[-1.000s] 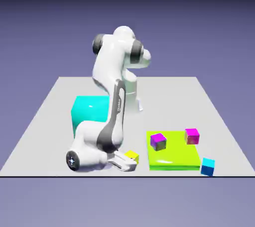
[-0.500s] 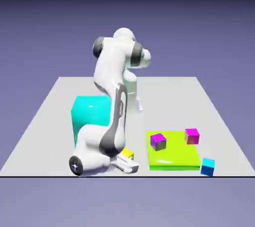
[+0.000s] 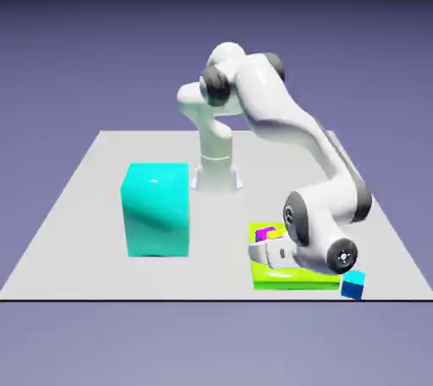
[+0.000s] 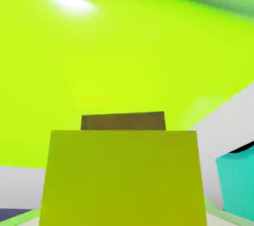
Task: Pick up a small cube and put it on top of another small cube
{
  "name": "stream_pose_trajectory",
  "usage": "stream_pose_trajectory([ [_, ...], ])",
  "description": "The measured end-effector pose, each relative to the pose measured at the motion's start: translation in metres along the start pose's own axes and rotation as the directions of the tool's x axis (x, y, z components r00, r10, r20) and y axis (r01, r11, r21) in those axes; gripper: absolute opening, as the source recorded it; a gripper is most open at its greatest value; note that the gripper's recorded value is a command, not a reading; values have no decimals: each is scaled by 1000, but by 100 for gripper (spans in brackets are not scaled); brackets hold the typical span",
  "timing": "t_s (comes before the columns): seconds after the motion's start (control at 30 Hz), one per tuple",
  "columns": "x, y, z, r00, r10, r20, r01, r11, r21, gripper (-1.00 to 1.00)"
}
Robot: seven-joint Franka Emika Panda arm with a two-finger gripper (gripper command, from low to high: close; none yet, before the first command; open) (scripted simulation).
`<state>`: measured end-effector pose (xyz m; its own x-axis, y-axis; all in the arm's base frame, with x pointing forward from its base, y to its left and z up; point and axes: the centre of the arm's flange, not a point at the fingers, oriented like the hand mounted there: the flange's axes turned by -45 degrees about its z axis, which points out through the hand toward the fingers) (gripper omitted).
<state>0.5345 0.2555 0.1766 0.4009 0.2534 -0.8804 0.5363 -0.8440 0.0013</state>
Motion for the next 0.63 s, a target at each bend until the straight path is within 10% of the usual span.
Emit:
stream_pose_trajectory([
  [0.3, -38, -201, -21, 959, -249, 136, 283, 805, -522, -100],
  [0.53, -20, -177, 25, 959, -248, 136, 282, 805, -522, -100],
  [0.57, -19, -174, 31, 959, -248, 136, 282, 805, -521, 100],
  [0.63, -19, -174, 31, 959, -248, 136, 282, 805, -522, 100],
])
